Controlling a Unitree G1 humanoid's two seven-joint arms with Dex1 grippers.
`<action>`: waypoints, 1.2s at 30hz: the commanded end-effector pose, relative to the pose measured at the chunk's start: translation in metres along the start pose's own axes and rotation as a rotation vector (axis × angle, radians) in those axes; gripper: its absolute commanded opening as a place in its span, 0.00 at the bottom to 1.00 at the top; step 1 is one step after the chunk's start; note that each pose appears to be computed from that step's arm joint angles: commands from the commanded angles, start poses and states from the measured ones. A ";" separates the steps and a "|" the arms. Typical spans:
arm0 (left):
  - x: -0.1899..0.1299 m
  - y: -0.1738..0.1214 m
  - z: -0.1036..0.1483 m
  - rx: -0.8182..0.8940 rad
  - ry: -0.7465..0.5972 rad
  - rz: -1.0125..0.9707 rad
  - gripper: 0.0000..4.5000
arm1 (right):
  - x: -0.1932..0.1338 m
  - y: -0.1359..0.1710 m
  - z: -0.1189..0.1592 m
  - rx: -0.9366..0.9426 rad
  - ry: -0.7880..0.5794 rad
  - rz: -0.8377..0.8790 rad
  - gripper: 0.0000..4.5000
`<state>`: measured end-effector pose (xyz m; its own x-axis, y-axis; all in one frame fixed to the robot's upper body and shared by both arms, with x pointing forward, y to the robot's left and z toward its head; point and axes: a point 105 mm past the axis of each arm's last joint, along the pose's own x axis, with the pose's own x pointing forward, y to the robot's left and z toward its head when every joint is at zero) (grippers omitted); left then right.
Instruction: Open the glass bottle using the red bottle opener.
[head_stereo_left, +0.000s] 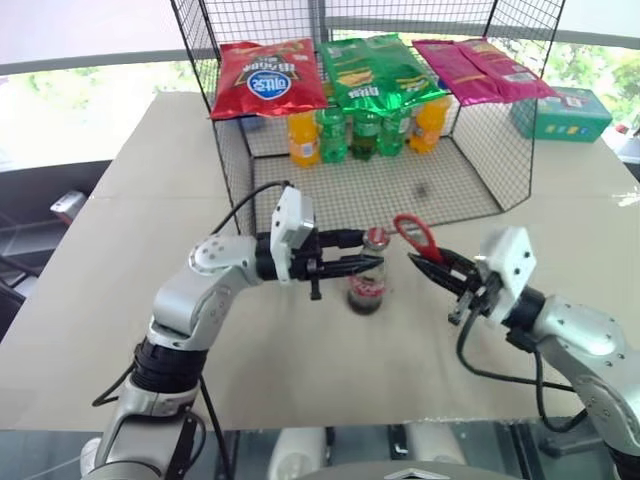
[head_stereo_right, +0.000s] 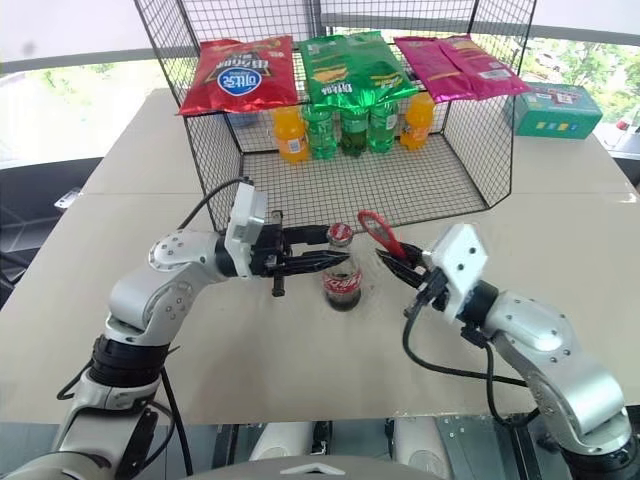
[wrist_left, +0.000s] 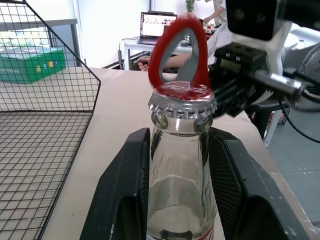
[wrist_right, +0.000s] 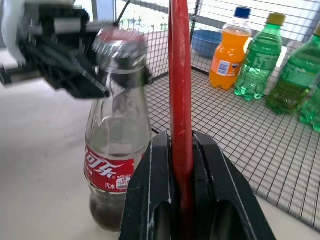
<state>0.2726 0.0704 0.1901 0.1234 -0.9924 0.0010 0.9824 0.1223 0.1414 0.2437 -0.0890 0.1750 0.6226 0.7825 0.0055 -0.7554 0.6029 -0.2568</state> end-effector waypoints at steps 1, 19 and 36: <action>0.003 -0.007 0.008 0.004 -0.008 -0.042 0.26 | 0.001 -0.001 0.008 -0.069 -0.040 -0.002 0.00; 0.022 -0.030 -0.002 -0.020 0.001 -0.058 0.37 | 0.001 -0.002 0.007 -0.071 -0.052 -0.003 0.00; -0.004 -0.022 0.012 0.009 -0.016 -0.007 0.53 | 0.003 0.000 0.007 -0.062 -0.062 0.013 0.00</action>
<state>0.2553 0.0735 0.1830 0.1366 -0.9904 -0.0191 0.9859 0.1340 0.0997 0.2471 -0.0864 0.1699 0.6116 0.7910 0.0171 -0.7559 0.5906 -0.2823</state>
